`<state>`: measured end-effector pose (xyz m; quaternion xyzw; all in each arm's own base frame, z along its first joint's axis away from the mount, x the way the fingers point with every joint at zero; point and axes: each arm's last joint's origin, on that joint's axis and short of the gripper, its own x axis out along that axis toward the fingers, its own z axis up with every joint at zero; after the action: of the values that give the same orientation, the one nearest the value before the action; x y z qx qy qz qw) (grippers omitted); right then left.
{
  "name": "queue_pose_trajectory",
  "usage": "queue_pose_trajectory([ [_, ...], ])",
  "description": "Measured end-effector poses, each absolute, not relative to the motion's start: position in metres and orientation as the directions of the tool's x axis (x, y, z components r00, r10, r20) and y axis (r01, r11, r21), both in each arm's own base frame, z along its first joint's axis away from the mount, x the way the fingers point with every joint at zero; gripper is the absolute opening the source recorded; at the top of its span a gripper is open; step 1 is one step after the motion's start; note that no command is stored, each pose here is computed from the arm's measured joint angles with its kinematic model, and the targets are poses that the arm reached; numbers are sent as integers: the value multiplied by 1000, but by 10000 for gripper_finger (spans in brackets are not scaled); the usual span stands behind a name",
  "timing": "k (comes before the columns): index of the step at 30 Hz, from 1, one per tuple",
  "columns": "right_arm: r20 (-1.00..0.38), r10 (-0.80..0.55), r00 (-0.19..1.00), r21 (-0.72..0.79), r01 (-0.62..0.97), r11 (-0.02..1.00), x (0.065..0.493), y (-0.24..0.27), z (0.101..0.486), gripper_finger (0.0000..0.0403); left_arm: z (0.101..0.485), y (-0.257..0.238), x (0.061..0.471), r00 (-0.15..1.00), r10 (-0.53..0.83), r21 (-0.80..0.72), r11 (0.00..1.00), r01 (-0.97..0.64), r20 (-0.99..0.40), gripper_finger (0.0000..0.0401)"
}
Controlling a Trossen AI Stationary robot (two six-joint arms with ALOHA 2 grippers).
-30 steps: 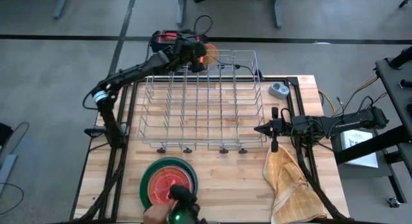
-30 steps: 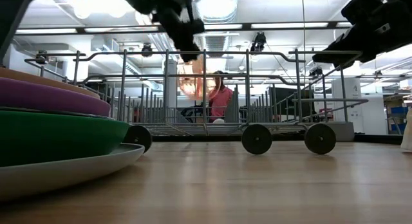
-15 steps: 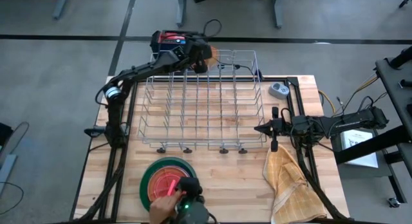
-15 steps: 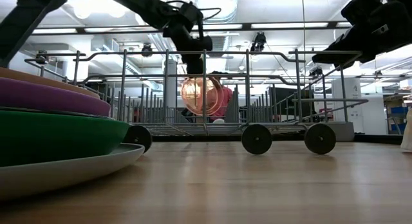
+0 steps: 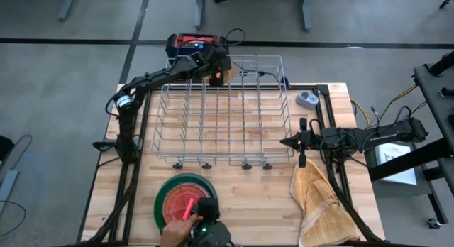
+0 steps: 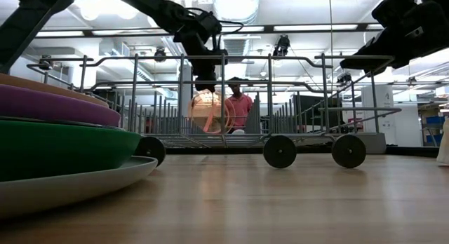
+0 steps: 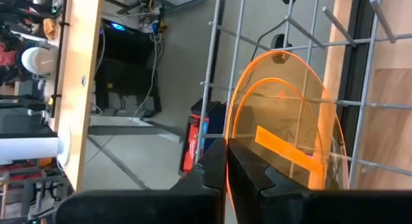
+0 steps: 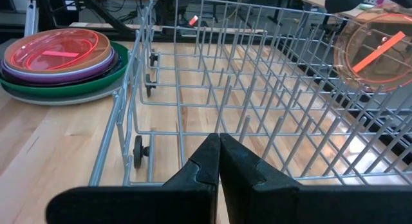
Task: Sort dishes
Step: Put the transparent orange plate into the dish rack
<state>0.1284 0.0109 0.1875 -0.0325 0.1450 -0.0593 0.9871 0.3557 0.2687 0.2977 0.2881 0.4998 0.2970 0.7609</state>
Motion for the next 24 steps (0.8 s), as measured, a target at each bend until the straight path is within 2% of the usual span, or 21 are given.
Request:
queue_pose_trajectory([
  [18,-284,-126,951,-80,108,991,128,11,187,2,292,266,352,289,714,685,697,-210,-638,1],
  [24,-284,-126,951,-79,108,991,128,11,187,2,292,266,352,286,711,673,702,-233,-642,25],
])
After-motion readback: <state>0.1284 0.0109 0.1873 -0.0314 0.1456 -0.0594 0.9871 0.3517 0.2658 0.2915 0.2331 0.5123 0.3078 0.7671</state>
